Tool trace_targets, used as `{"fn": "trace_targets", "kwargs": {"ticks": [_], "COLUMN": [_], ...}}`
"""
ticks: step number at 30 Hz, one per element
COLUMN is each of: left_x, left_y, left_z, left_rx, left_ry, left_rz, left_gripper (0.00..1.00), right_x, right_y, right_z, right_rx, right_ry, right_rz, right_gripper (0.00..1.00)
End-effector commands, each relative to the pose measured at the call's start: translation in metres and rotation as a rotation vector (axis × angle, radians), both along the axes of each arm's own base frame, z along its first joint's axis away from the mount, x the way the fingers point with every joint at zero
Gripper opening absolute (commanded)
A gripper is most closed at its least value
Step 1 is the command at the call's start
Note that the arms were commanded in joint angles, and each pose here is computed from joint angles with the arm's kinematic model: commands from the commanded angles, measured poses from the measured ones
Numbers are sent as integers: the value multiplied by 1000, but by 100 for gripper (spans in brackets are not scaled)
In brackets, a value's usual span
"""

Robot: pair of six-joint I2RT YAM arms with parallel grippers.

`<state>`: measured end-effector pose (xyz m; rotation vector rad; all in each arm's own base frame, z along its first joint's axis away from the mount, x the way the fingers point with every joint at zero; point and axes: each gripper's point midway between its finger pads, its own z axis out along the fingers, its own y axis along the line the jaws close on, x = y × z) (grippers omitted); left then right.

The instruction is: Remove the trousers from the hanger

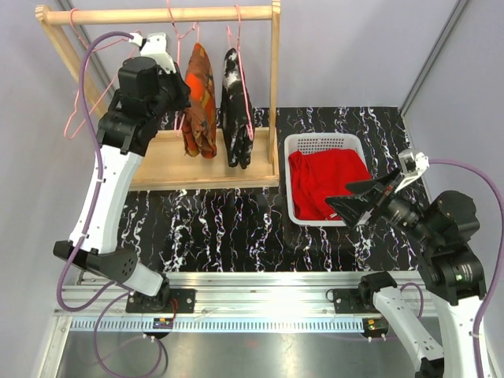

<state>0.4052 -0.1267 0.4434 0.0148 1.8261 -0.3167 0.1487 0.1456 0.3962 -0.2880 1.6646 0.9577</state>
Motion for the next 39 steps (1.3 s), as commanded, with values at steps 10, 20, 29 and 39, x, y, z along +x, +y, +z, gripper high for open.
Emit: {"fn": "trace_targets", "kwargs": {"ticks": [10, 20, 29, 39], "left_x": [-83, -143, -173, -188], "left_y": [46, 34, 44, 33], "left_z": [103, 88, 105, 121], "left_rx": [-193, -345, -428, -498], "left_ry": [-277, -249, -289, -302], "left_rz": [141, 11, 23, -56], "left_gripper": [0, 0, 0, 0], "right_x": [77, 72, 51, 51], "right_y": [56, 189, 274, 314], "right_z": [64, 66, 42, 32], "right_rx": [9, -186, -232, -248], "right_ry": [-199, -401, -460, -449], "right_rz": [183, 121, 9, 52], "right_gripper": [99, 100, 95, 92]}}
